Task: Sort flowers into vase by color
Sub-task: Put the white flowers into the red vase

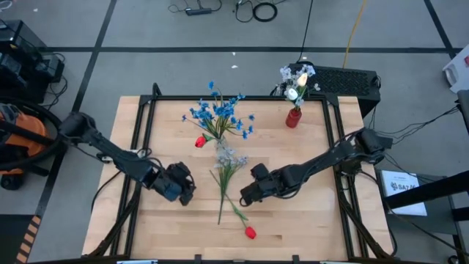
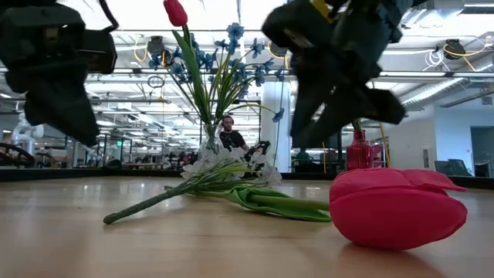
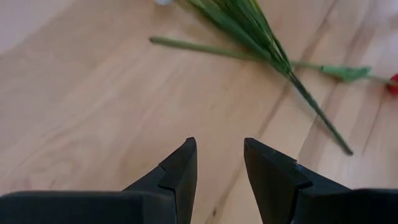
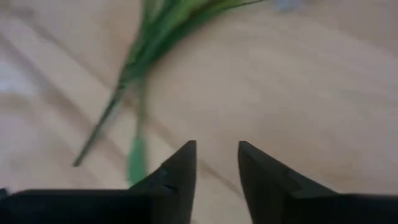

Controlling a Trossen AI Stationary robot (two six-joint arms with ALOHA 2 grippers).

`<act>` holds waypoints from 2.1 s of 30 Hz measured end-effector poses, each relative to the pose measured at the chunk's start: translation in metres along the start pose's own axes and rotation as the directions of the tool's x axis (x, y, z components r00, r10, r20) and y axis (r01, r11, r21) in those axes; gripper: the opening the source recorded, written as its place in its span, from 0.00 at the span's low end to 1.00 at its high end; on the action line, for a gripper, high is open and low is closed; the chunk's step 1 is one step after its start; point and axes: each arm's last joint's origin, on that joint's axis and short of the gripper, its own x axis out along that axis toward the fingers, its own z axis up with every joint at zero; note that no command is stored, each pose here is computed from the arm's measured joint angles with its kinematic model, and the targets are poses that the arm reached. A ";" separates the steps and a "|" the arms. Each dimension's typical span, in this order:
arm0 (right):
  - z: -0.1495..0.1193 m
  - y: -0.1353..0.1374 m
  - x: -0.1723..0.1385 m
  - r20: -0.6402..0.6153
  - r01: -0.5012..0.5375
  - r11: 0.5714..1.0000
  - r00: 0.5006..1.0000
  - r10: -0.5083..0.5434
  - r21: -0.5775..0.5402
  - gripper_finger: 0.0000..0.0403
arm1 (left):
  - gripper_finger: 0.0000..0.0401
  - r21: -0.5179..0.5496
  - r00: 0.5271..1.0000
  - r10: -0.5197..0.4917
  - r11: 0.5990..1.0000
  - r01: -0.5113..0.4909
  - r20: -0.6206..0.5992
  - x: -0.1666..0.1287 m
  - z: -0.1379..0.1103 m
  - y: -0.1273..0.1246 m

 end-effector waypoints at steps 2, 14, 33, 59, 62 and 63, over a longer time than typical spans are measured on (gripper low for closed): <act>-0.001 0.010 0.008 -0.018 -0.050 0.998 0.999 0.049 -0.025 0.32 | 0.34 0.021 1.000 0.004 1.000 -0.004 -0.014 0.002 -0.005 -0.001; 0.036 0.089 0.042 -0.040 -0.011 0.996 0.999 0.008 -0.092 0.37 | 0.34 0.262 0.996 0.010 0.965 0.013 -0.089 0.000 -0.016 -0.002; 0.077 0.092 0.123 -0.206 0.289 0.931 0.947 -0.245 0.221 0.37 | 0.34 0.507 0.937 0.179 0.862 -0.003 -0.299 -0.004 -0.027 0.018; 0.064 0.107 0.018 -0.069 0.329 0.935 0.944 -0.322 0.130 0.05 | 0.35 0.602 0.936 0.170 0.797 0.053 -0.307 -0.004 -0.027 0.018; 0.067 0.108 0.024 -0.053 0.314 0.929 0.949 -0.310 0.197 0.10 | 0.35 0.602 0.937 0.168 0.797 0.054 -0.307 -0.004 -0.027 0.017; 0.069 0.107 0.027 -0.052 0.314 0.924 0.949 -0.310 0.216 0.12 | 0.35 0.602 0.937 0.167 0.797 0.055 -0.306 -0.004 -0.027 0.017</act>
